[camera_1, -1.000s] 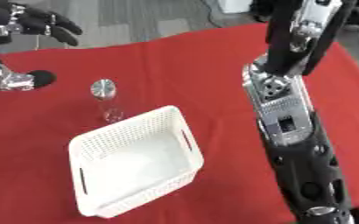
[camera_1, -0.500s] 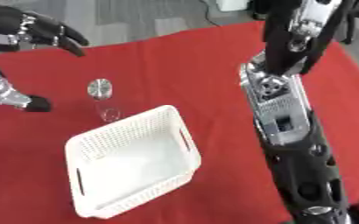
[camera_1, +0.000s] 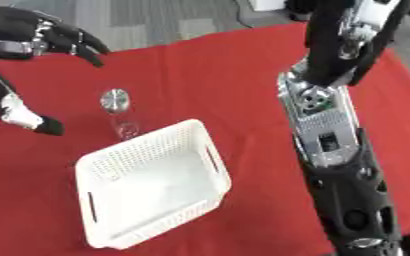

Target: Pick up objects on the table and place them in the box.

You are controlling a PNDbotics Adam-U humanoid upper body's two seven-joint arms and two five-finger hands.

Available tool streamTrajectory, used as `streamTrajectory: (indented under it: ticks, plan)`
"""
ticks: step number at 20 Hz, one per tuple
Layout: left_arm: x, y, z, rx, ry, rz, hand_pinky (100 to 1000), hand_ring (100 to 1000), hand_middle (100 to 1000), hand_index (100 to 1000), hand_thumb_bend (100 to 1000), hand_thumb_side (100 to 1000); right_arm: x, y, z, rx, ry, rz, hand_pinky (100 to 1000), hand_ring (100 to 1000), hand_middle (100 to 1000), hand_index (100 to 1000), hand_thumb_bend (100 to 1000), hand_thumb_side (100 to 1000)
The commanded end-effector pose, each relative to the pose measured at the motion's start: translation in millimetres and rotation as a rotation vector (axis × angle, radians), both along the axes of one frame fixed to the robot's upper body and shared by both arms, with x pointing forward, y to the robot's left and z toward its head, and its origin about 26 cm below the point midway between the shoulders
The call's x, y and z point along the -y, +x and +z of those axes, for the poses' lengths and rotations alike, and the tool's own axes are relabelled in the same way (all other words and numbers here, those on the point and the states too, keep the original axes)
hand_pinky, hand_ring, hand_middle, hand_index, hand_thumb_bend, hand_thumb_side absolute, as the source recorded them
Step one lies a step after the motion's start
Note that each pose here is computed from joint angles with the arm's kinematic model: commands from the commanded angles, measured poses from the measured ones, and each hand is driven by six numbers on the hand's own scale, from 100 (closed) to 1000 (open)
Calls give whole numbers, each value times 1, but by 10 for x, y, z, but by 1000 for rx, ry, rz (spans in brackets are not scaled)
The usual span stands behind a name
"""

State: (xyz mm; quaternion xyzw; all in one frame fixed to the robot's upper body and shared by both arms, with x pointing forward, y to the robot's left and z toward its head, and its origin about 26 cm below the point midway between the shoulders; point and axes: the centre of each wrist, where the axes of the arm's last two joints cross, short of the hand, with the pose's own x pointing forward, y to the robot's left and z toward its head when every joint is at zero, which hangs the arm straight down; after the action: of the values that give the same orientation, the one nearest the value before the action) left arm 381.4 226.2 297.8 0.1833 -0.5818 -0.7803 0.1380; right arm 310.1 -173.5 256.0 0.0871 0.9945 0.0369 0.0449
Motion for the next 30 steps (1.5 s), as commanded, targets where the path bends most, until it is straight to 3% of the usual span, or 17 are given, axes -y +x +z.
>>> streamTrajectory:
  ticks: [1, 7, 17, 30]
  plan:
    - [-22, -21, 123, 58, 49, -15, 826, 826, 901, 897, 495, 656, -29, -28, 79, 63, 30, 38, 573, 594, 616, 645, 100, 1000]
    - [-13, -32, 120, 112, 91, -41, 834, 816, 877, 870, 532, 582, -76, -35, 99, 65, 36, 58, 574, 595, 616, 645, 100, 1000]
    - [13, -26, 117, 206, 138, -103, 854, 826, 874, 865, 590, 547, -98, -38, 120, 73, 35, 69, 575, 594, 616, 645, 100, 1000]
    - [24, 14, 114, 253, 170, -143, 851, 822, 866, 854, 567, 505, -156, -46, 144, 84, 45, 92, 575, 594, 616, 644, 100, 1000]
